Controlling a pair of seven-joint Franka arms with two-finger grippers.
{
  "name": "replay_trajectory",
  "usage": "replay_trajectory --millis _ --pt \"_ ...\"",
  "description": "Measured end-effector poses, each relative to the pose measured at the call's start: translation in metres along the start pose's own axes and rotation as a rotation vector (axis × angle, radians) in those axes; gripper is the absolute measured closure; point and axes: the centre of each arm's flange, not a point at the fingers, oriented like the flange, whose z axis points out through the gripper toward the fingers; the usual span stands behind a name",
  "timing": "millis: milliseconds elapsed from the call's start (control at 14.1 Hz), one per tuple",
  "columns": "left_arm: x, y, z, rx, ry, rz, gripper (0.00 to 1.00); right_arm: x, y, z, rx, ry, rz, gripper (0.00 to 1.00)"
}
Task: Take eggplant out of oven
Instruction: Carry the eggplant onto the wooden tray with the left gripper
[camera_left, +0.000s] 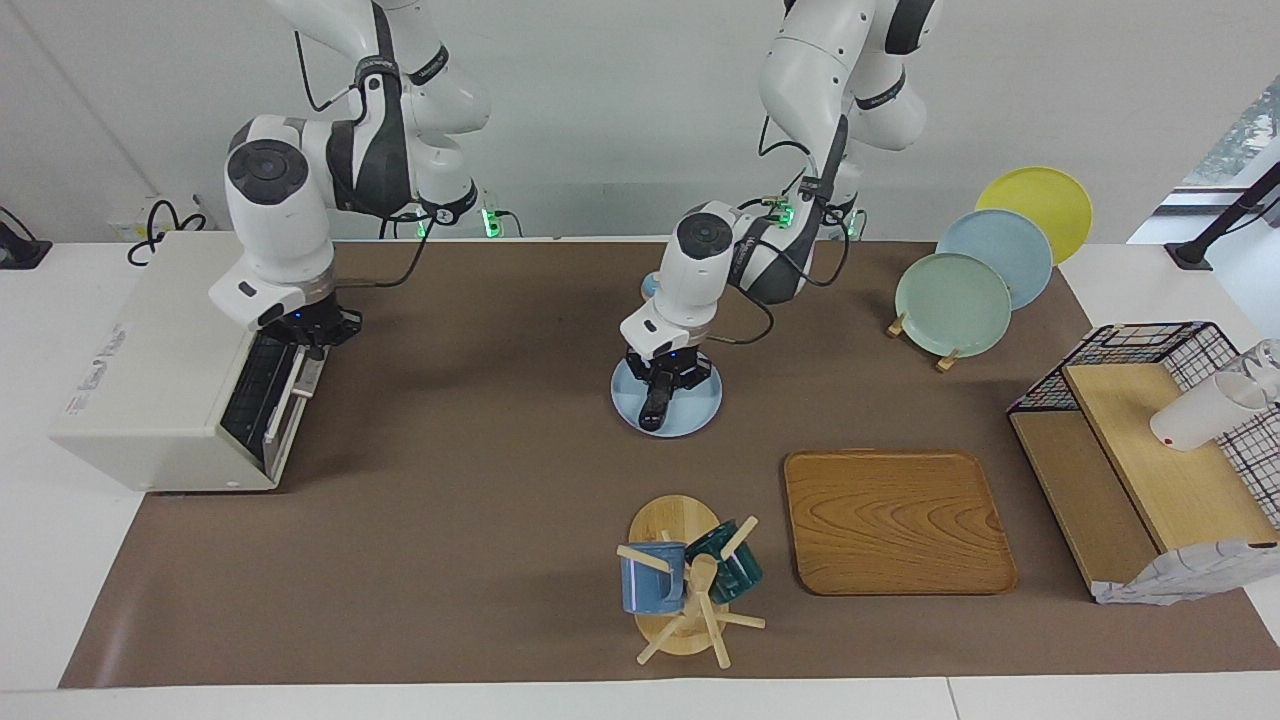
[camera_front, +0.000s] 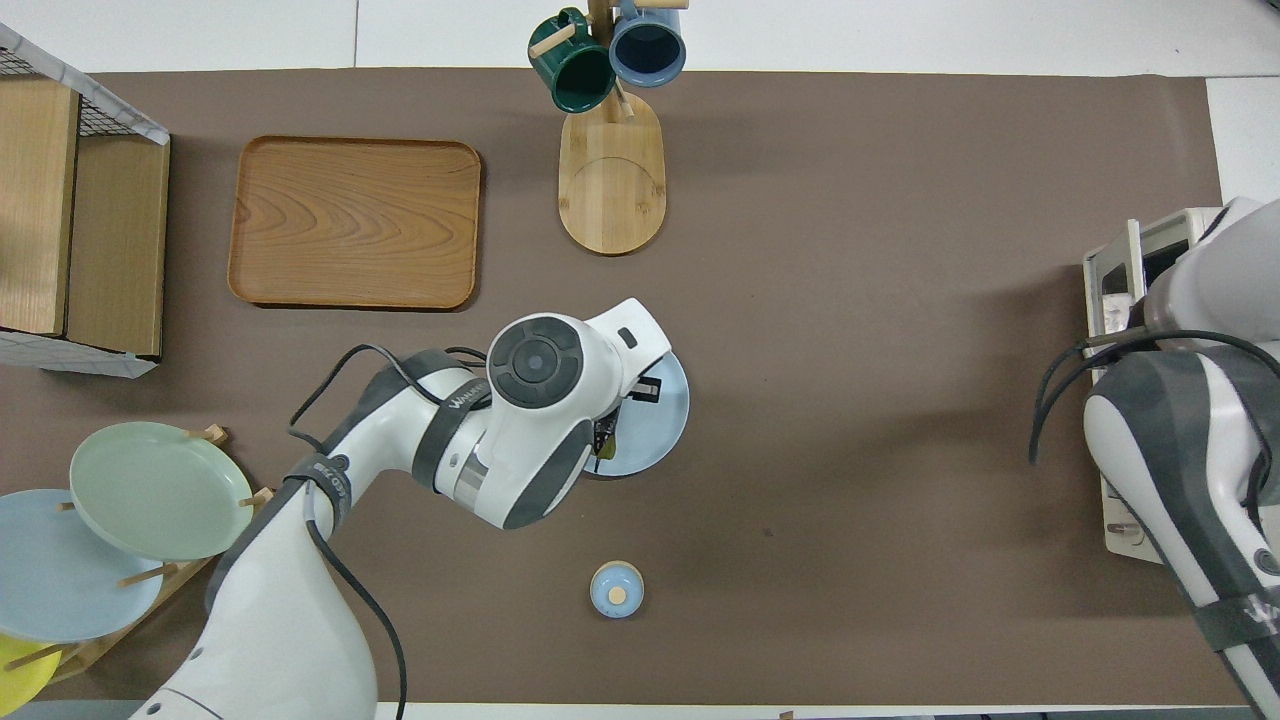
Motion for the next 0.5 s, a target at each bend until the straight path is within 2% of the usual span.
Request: replay_trajectory --millis 71,213,355,497 --pt "0.012 -0.018 -0.018 0.0 0.004 -0.033 0.69 -0.004 0.013 -0.001 0.0 -0.001 -0.005 0.91" --pt "0.041 -0.067 -0.064 -0.002 0.018 -0.116 0.69 -0.009 0.032 0.0 0.007 -0.002 -0.011 0.87" --pt "0.071 -0.138 -0.101 -0.001 0.04 -0.19 0.69 -0.013 0.036 -0.004 0.04 -0.018 -0.015 0.82" --pt "0.087 -0.222 -0.11 0.003 0.051 -0.203 0.69 -0.016 0.036 -0.025 0.065 -0.039 -0.008 0.79"
